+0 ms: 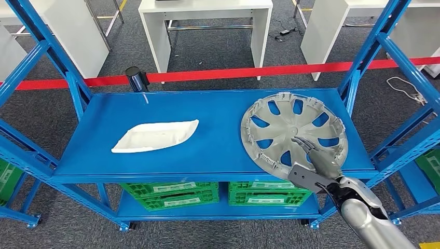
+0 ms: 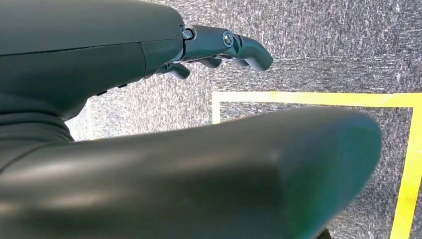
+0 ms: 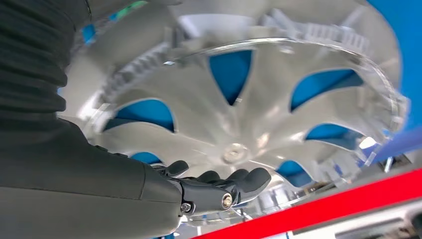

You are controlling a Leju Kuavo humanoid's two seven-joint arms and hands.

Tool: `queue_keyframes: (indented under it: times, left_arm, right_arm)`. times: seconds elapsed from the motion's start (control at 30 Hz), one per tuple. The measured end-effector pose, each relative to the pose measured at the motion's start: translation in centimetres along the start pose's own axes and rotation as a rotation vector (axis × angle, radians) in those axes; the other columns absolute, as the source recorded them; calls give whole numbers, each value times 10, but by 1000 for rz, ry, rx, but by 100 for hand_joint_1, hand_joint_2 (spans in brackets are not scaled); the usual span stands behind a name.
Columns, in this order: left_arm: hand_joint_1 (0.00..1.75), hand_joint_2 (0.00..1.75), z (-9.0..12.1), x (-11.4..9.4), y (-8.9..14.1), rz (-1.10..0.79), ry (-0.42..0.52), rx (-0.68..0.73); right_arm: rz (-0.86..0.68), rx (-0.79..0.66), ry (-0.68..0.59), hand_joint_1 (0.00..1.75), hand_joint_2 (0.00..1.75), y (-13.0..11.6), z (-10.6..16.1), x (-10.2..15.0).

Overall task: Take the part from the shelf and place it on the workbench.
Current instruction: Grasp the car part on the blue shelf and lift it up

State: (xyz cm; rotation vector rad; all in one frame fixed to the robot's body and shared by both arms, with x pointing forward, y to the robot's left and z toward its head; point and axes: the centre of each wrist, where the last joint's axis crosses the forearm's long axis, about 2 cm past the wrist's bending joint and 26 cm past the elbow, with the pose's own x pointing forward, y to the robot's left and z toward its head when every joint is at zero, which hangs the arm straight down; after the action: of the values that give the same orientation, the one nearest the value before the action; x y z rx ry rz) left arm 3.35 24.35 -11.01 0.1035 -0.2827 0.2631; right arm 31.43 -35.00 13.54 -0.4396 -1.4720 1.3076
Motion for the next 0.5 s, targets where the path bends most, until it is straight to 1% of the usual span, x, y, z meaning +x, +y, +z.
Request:
queue_keyframes:
  times: [0.17,0.33,0.5]
  left_arm:
    - [0,0,0,0,1,-2,-2,2]
    - [0,0,0,0,2,-3,-2,3]
    - [0,0,0,0,2,-5,-1,3]
  right_arm:
    - [29,19,8,0,175,-3,14,-6]
    - [54,34,25,0,175,-5,20,-6]
    - [89,68,41,0,175,3,27,-2]
